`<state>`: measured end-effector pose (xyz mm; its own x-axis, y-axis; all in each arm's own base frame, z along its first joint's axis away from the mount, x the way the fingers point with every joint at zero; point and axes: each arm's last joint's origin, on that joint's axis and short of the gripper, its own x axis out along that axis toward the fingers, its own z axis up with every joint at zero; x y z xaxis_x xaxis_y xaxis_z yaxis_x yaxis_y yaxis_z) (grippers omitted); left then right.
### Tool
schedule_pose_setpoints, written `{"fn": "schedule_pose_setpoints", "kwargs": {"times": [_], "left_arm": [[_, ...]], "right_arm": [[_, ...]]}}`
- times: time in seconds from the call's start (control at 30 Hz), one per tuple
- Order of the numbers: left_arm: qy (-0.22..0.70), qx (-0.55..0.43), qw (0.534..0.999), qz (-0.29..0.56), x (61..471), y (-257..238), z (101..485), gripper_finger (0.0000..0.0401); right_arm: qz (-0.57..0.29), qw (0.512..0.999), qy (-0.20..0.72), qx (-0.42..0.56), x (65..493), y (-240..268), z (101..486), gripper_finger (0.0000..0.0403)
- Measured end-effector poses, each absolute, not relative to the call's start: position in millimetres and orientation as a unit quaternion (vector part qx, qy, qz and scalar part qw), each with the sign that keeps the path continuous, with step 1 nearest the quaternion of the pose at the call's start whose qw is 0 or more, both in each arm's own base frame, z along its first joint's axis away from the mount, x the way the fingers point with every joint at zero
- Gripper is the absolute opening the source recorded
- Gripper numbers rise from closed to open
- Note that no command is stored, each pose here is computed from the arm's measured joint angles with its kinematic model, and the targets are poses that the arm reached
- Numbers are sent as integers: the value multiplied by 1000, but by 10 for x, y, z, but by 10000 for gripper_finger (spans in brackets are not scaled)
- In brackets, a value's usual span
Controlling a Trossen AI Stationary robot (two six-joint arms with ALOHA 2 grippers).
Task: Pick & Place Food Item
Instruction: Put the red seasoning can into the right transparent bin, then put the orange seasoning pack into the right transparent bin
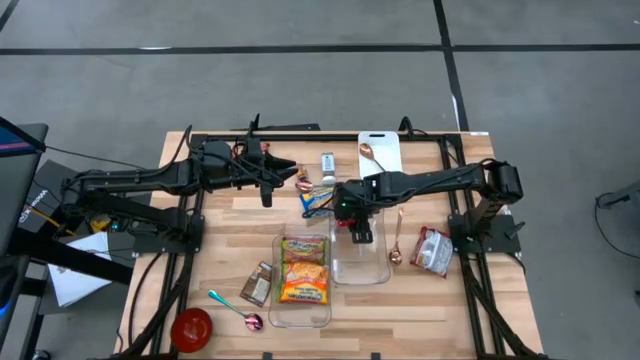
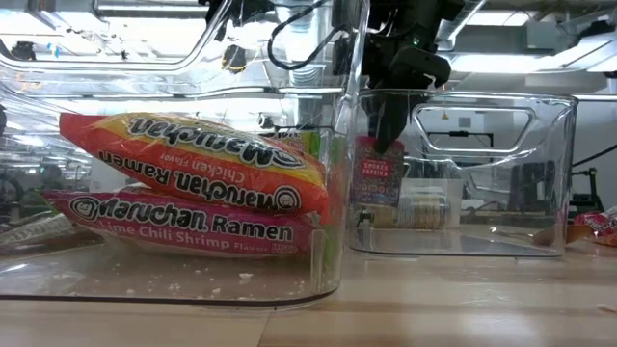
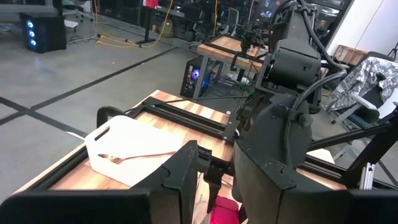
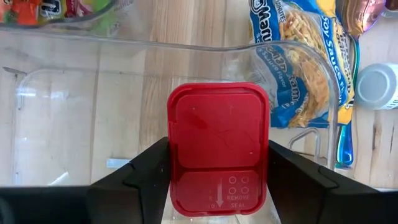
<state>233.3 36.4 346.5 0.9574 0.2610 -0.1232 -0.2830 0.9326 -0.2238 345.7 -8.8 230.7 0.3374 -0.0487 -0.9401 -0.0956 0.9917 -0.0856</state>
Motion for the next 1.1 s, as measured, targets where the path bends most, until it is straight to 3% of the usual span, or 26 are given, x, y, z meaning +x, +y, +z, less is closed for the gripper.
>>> {"fn": "schedule_pose_setpoints", "kwargs": {"times": [0.23, 0.57, 0.93, 1.1], "left_arm": [[46, -121, 982, 138, 2333, 362, 3465, 99], [45, -121, 982, 138, 2333, 363, 3466, 99], [43, -138, 980, 135, 2335, 344, 3466, 99], [81, -164, 978, 95, 2339, 240, 3400, 99]], "right_arm": [[-12, 822, 565, -69, 3480, -149, 2319, 259], [-32, 815, 577, -42, 3392, -241, 2384, 264], [-80, 889, 449, 45, 2841, -132, 3263, 265], [-106, 913, 383, 95, 2512, -122, 3601, 265]]}}
